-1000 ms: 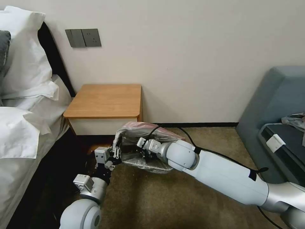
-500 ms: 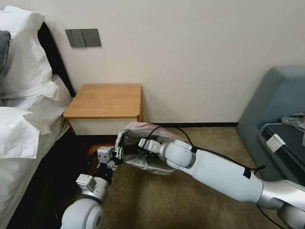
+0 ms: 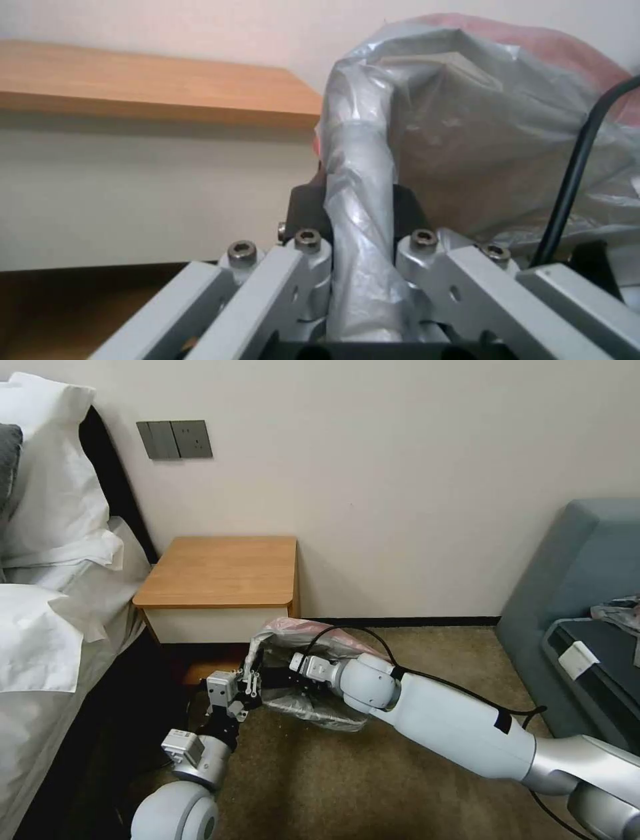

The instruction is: Pick up the garbage bag from the table and place it over the trash can.

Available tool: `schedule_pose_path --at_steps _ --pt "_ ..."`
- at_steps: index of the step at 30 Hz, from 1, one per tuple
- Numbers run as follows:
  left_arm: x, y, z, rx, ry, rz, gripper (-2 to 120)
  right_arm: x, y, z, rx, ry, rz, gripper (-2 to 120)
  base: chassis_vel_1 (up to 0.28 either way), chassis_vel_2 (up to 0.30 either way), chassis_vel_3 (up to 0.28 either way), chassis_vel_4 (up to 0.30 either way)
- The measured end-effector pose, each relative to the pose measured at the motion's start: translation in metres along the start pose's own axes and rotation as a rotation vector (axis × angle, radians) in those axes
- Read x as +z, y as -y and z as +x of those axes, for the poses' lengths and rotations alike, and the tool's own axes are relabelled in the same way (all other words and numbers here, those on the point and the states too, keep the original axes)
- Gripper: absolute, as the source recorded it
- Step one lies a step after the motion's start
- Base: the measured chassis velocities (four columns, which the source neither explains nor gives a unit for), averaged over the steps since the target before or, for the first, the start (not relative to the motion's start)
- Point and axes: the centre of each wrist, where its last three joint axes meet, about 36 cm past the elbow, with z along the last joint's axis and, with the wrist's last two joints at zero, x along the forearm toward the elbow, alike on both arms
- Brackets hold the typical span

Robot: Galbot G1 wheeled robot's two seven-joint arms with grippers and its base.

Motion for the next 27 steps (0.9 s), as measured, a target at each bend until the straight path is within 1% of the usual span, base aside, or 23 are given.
schedule_pose_path --at_steps 3,6,9,14,18,19,21,22,23,25,26,27 --pt "0.000 0.000 0.000 -0.004 -0.002 0.005 6 0.001 -0.002 0.001 -0.004 0.001 -0.002 0 0.000 0.000 0.000 0.000" --pt "0.005 -0.001 -0.001 -0.018 -0.016 0.017 6 0.000 -0.002 0.007 -0.014 0.014 -0.013 0 0.000 0.000 0.000 0.000" --pt "0.015 -0.004 -0.005 -0.041 -0.040 0.035 6 -0.002 0.001 0.021 -0.032 0.046 -0.037 0 0.000 0.000 0.000 0.000" --pt "0.020 -0.007 -0.008 -0.059 -0.057 0.059 5 -0.002 0.003 0.037 -0.055 0.080 -0.077 0 0.000 0.000 0.000 0.000" --pt "0.021 -0.010 -0.012 -0.080 -0.069 0.108 5 0.000 0.001 0.056 -0.101 0.126 -0.168 0 0.000 0.000 0.000 0.000" --pt "0.021 -0.010 -0.012 -0.080 -0.069 0.108 5 0.000 0.001 0.056 -0.101 0.126 -0.168 0 0.000 0.000 0.000 0.000" --pt "0.021 -0.012 -0.014 -0.093 -0.078 0.136 5 0.001 0.000 0.067 -0.130 0.153 -0.230 0 0.000 0.000 0.000 0.000" --pt "0.022 -0.013 -0.015 -0.102 -0.084 0.153 5 0.002 0.002 0.071 -0.132 0.164 -0.259 0 0.000 0.000 0.000 0.000" --pt "0.022 -0.013 -0.015 -0.102 -0.084 0.153 5 0.002 0.002 0.071 -0.132 0.164 -0.259 0 0.000 0.000 0.000 0.000" --pt "0.023 -0.014 -0.016 -0.120 -0.098 0.185 5 0.003 0.005 0.080 -0.115 0.180 -0.297 -1 0.000 0.000 0.000 0.000" --pt "0.023 -0.015 -0.016 -0.128 -0.107 0.203 5 0.003 0.006 0.085 -0.107 0.189 -0.315 3 0.000 0.000 0.000 0.000" --pt "0.023 -0.015 -0.016 -0.132 -0.112 0.210 5 0.003 0.007 0.087 -0.103 0.194 -0.325 4 0.000 0.000 0.000 0.000"
